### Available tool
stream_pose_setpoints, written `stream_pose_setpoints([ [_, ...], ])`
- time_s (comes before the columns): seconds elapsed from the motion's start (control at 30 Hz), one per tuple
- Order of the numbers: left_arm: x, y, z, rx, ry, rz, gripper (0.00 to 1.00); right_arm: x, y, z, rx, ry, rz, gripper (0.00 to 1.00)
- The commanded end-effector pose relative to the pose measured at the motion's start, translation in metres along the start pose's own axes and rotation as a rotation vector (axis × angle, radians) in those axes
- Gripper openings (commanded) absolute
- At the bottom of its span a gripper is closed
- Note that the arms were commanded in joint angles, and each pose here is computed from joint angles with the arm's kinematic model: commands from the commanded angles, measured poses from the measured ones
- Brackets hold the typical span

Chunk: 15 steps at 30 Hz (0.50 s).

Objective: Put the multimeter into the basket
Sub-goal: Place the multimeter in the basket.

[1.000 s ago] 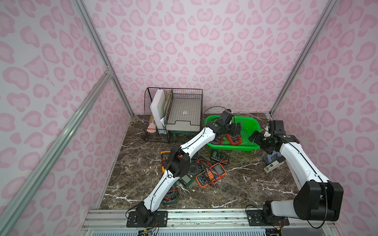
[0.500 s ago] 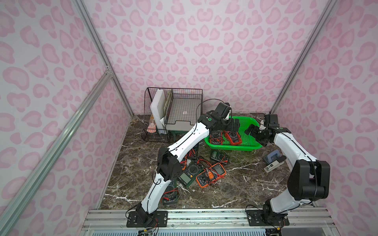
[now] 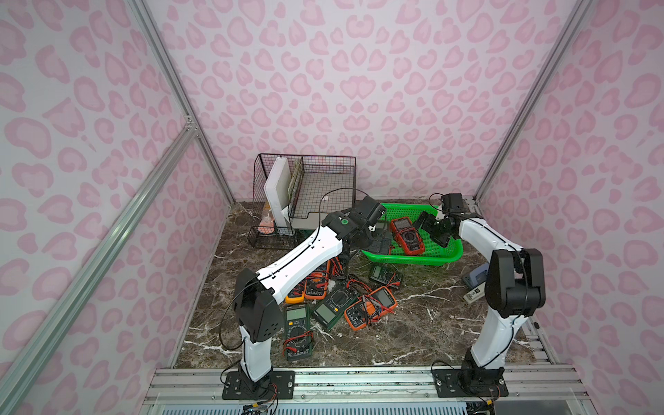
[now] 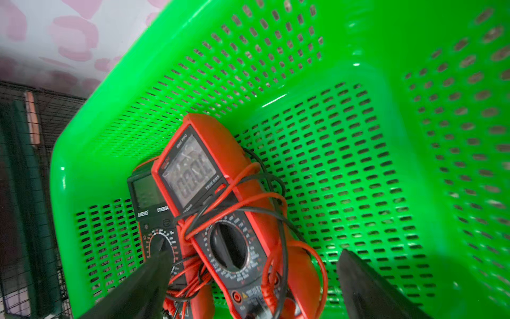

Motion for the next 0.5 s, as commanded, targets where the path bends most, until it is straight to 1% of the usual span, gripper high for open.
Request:
stream_pose_setpoints([
  [0.0,0.009,0.007,0.019,-0.089,0.011,-0.009,0.98,0.004,-0.01,0.012,-0.005,0.009,0.022,0.99],
  [0.2,0.021,0.015,0.034,-0.144,0.011,-0.007,0.98,0.019,-0.023,0.028,0.0,0.048,0.062,0.99],
  [0.33,0.026,0.014,0.039,-0.162,0.021,0.0,0.99,0.026,-0.023,0.029,0.006,0.055,0.075,0.99],
  [0.47,0.032,0.011,0.042,-0.172,0.029,0.014,0.98,0.025,-0.016,0.031,0.0,0.058,0.066,0.99],
])
Point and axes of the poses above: each gripper's point midway between its finger pads, its own y axis back along the fingers, its own z axis along the line the jaws close on, x = y × z, the point moved 3 cm from there along y, back along the fingers, and after that the axes turned 3 degrees about -y, right-handed, at the moved point
